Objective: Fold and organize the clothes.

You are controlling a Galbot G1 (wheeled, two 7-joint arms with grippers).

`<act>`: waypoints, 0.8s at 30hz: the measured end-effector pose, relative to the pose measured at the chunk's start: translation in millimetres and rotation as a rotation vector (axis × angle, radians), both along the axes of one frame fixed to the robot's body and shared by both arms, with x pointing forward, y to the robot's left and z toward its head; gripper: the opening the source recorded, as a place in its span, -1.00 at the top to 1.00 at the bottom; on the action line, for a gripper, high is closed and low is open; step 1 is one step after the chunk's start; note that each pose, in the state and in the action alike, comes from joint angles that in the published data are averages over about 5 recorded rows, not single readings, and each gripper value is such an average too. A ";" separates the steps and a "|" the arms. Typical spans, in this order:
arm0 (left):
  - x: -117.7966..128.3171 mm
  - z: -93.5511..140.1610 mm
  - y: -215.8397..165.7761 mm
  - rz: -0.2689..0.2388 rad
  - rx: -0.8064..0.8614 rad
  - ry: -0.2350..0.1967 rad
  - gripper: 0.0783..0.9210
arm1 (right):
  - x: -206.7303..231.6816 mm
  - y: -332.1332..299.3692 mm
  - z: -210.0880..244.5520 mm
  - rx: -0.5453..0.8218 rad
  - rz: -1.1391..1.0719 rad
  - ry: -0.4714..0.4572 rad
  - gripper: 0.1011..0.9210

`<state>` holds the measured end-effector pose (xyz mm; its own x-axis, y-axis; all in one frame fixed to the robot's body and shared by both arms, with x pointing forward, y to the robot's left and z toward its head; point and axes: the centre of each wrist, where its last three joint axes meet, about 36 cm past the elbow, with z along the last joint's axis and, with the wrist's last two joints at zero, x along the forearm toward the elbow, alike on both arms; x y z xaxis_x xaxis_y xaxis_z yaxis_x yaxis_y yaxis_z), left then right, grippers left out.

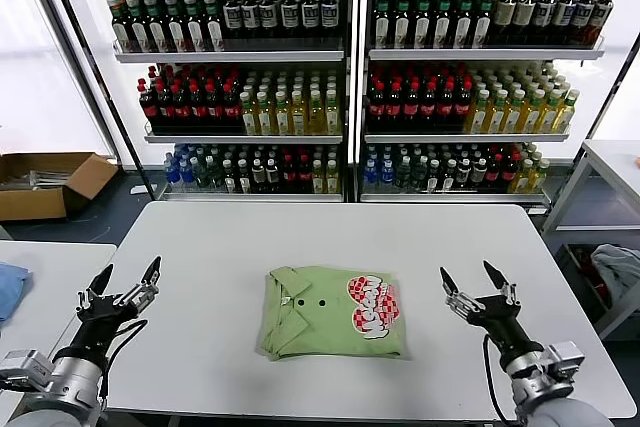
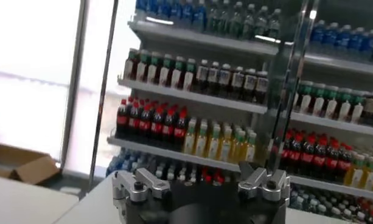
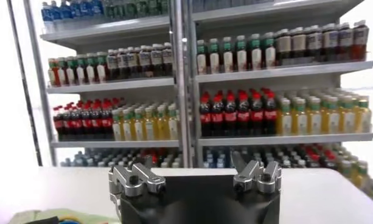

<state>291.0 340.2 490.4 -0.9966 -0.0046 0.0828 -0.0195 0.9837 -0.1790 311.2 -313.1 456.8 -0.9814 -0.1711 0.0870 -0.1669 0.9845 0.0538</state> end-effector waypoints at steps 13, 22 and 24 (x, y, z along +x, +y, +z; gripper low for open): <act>-18.7 -13.2 20.5 -0.023 0.130 -0.038 -0.77 | -35.1 -22.6 -8.1 -0.044 -0.083 0.032 -0.76; -31.1 -15.2 27.2 -0.025 0.172 -0.045 -0.77 | -50.1 -31.4 -11.9 -0.076 -0.100 0.052 -0.76; -33.5 -15.0 27.5 -0.025 0.178 -0.049 -0.77 | -53.2 -31.5 -13.7 -0.077 -0.100 0.059 -0.76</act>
<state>257.5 367.7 475.4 -0.9994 0.0096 0.0343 0.0095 1.0000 -0.0024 258.1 -344.7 443.1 -0.9861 -0.0629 0.1540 -0.0660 0.9977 -0.0153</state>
